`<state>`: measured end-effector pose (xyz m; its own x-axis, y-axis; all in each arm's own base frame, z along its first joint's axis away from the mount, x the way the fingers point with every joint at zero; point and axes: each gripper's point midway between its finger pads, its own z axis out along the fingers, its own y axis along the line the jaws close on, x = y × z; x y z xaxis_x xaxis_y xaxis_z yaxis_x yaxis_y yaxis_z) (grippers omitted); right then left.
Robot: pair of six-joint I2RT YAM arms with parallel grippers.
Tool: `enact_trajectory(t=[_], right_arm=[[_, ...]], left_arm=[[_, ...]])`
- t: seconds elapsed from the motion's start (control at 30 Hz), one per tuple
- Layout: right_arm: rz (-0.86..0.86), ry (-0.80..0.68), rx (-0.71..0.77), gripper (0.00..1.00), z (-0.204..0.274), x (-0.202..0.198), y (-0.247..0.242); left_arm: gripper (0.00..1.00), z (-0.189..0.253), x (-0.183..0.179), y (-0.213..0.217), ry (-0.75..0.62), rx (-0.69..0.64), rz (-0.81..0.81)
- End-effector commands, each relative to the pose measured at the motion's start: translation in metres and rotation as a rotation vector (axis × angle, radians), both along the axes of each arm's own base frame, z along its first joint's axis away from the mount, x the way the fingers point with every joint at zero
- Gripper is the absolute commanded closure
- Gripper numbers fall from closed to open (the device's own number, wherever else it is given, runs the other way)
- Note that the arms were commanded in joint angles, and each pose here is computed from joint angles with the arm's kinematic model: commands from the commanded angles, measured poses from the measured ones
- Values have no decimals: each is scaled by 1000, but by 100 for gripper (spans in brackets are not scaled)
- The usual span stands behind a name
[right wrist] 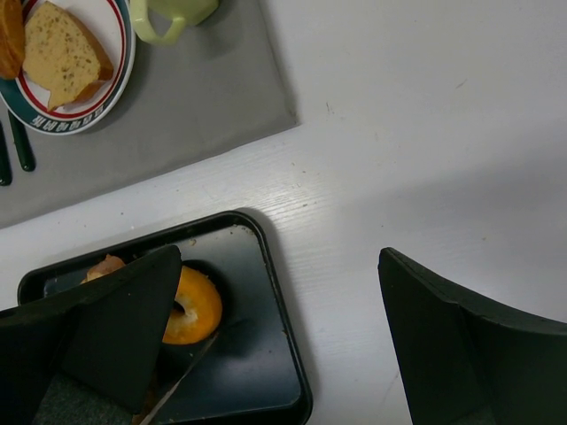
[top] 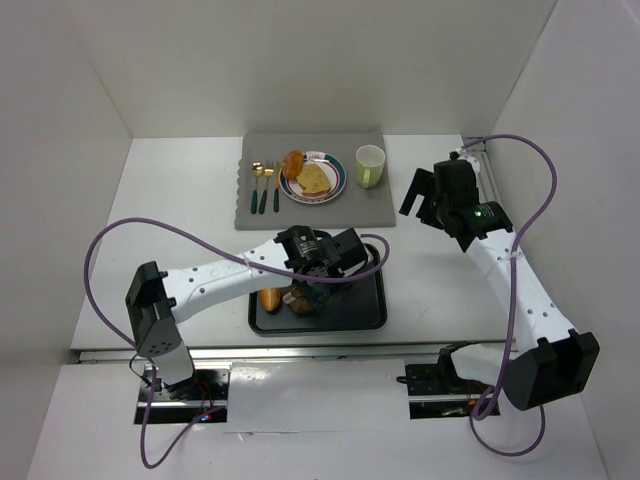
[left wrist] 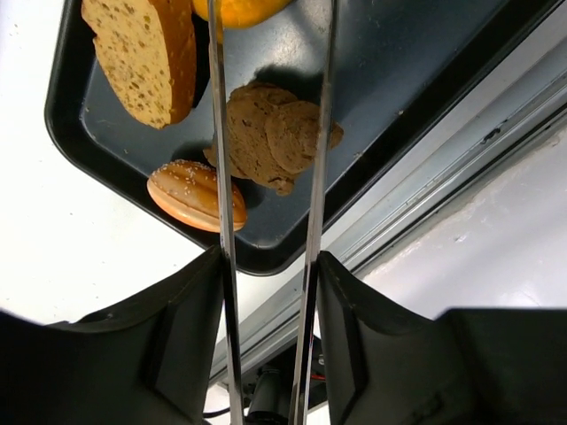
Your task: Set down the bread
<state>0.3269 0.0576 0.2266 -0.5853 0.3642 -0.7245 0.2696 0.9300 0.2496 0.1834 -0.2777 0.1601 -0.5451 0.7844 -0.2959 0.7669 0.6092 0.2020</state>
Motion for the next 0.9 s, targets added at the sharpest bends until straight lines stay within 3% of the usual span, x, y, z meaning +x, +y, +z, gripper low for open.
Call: enact_trajectory(t=[0.0, 0.3, 0.43, 0.63, 0.7, 0.87], right_arm=[[0, -42, 1, 1, 12, 4, -1], [0, -43, 2, 1, 10, 5, -1], [0, -34, 0, 1, 8, 3, -2], [-6, -26, -8, 1, 4, 2, -4], [-6, -26, -8, 1, 4, 2, -4], [-6, -26, -8, 1, 3, 0, -4]], left_arm=[[45, -4, -7, 4, 29, 6, -9], [61, -4, -13, -29, 73, -13, -39], [62, -2, -8, -38, 61, -43, 9], [49, 8, -2, -57, 51, -102, 29], [44, 4, 0, -48, 39, -48, 30], [42, 8, 3, -33, 9, 9, 13]])
